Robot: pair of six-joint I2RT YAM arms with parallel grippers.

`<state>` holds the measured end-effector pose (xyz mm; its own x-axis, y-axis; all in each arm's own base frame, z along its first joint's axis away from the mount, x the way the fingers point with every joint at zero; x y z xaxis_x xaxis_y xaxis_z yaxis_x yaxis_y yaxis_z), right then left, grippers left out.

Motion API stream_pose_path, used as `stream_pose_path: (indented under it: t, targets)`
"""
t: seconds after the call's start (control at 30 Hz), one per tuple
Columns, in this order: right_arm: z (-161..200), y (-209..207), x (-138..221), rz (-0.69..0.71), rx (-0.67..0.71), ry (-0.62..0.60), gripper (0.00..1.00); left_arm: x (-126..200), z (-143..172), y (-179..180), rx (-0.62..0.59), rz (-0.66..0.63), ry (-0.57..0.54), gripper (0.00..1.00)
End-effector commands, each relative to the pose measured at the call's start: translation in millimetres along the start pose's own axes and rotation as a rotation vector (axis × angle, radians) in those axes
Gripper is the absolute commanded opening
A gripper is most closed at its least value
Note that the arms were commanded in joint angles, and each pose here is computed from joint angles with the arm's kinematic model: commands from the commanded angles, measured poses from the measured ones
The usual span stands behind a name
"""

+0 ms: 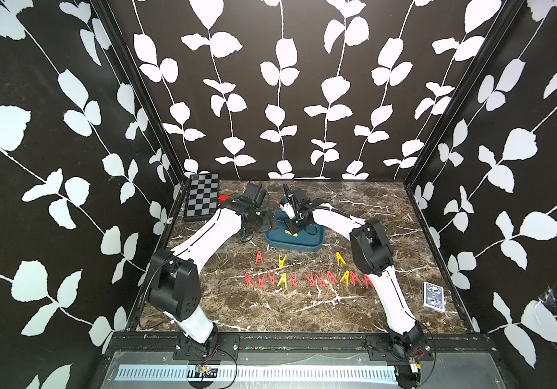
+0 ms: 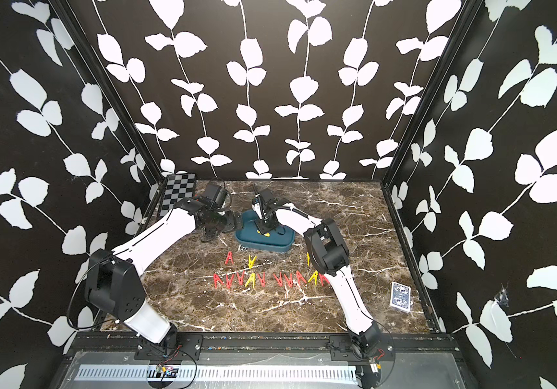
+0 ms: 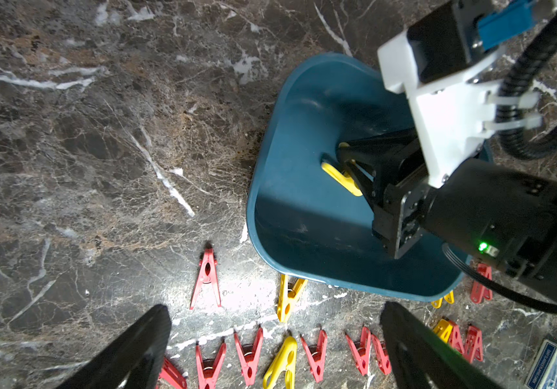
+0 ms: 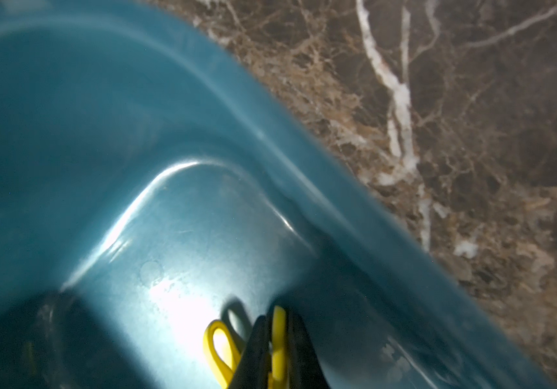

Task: Take the clothespins out of the storage box
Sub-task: Pick up the clothespin from the storage box.

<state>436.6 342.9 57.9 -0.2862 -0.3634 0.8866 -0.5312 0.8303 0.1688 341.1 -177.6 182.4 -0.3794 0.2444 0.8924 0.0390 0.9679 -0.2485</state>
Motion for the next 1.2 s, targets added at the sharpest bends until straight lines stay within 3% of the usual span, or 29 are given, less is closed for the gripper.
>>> stream_pose_path:
  t: [0.0, 0.1, 0.63, 1.17]
  targets:
    - [1.8, -0.6, 5.3, 0.022, -0.003, -0.006, 0.06, 3.2, -7.4, -3.8, -0.001, 0.025, -0.018, 0.99]
    - [-2.3, 0.0, 13.7, 0.021, -0.019, -0.024, 0.0, 3.0, -8.3, -6.4, -0.007, 0.037, -0.018, 0.99]
    - [-21.5, -1.6, 91.7, 0.027, -0.213, -0.14, 0.0, 3.3, -10.3, -17.2, -0.058, 0.11, -0.027, 0.99]
    - [58.7, 12.6, 134.7, 0.032, -0.506, -0.132, 0.0, 7.9, -4.6, -29.4, -0.13, 0.208, -0.017, 0.99]
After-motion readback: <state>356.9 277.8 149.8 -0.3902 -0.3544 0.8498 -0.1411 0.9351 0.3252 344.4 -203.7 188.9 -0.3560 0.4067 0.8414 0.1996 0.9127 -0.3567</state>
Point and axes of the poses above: each gripper's point midway between its finger pads, its own x axis back along the fingers, its own y axis along the line the jaws close on, z = x × y, the point moved 3 cm from there along x, back along the fingers, and after that the axes turned 8 degrees about -x, right-handed, at the moved point
